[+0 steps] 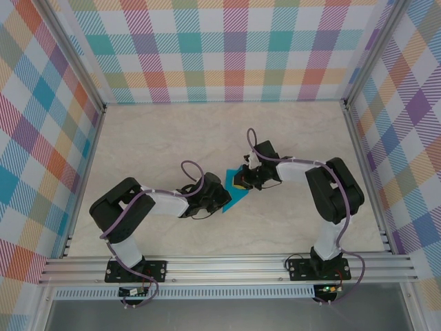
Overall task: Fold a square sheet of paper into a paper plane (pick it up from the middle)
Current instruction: Fourth fold the wing at the center of the table.
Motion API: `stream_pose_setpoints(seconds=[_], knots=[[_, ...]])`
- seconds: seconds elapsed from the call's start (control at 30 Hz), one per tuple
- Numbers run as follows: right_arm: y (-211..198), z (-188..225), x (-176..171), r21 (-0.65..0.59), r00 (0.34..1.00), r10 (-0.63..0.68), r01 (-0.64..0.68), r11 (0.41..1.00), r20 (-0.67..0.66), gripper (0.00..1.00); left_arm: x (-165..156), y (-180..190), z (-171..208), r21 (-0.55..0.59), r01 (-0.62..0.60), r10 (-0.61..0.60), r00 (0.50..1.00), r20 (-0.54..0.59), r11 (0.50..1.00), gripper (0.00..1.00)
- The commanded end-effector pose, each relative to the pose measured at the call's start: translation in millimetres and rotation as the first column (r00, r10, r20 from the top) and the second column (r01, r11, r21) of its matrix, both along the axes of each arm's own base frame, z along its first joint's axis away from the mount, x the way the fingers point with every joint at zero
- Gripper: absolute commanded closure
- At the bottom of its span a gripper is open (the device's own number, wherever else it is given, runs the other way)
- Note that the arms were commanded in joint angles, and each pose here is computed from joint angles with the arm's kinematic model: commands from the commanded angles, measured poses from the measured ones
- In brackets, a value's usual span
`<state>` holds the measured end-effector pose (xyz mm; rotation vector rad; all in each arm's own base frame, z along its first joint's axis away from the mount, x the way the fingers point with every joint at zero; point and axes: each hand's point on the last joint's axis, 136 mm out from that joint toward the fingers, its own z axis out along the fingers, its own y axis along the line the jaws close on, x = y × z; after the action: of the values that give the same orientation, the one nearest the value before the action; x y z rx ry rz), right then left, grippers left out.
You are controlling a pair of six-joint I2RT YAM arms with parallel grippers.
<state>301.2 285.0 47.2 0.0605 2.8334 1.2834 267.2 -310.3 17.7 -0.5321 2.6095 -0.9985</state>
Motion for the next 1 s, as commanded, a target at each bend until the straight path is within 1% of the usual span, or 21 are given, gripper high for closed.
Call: stream_pose_setpoints(seconds=[0.0, 0.17, 0.3, 0.47, 0.53, 0.63, 0.73, 0.87, 0.97], knots=[[1, -3, -13, -0.011, 0.999, 0.035, -0.035, 0.999, 0.009, 1.00, -35, 45, -54, 0.210, 0.005, 0.026, 0.989, -0.145, 0.978, 0.91], [12, -14, -18, 0.003, 0.998, 0.065, -0.065, 0.998, -0.014, 1.00, -35, 43, -54, 0.206, 0.010, 0.021, 0.989, -0.147, 0.979, 0.92], [17, -25, -18, -0.010, 0.997, 0.072, -0.072, 0.997, -0.030, 1.00, -35, 44, -55, 0.213, 0.009, 0.023, 0.988, -0.150, 0.977, 0.92], [4, -56, -17, -0.112, 0.998, 0.025, -0.033, 0.993, -0.064, 1.00, -36, 47, -55, 0.222, 0.009, 0.026, 0.988, -0.155, 0.975, 0.92], [0, -62, -18, -0.140, 0.997, 0.008, -0.018, 0.990, -0.072, 1.00, -37, 48, -56, 0.227, 0.010, 0.027, 0.987, -0.156, 0.974, 0.92], [-2, -56, -15, -0.146, 0.999, -0.004, -0.003, 0.989, -0.054, 1.00, -39, 51, -56, 0.232, 0.007, 0.030, 0.987, -0.157, 0.973, 0.92], [1, -39, -8, -0.135, 1.000, 0.001, -0.003, 0.991, -0.013, 1.00, -40, 53, -57, 0.238, 0.007, 0.032, 0.987, -0.159, 0.971, 0.92], [8, -15, 1, -0.088, 0.999, 0.013, -0.010, 0.996, 0.037, 1.00, -40, 53, -58, 0.241, 0.007, 0.033, 0.986, -0.163, 0.971, 0.92], [16, -5, 3, -0.046, 0.998, 0.043, -0.040, 0.998, 0.053, 1.00, -39, 51, -58, 0.238, 0.010, 0.030, 0.986, -0.164, 0.971, 0.92]])
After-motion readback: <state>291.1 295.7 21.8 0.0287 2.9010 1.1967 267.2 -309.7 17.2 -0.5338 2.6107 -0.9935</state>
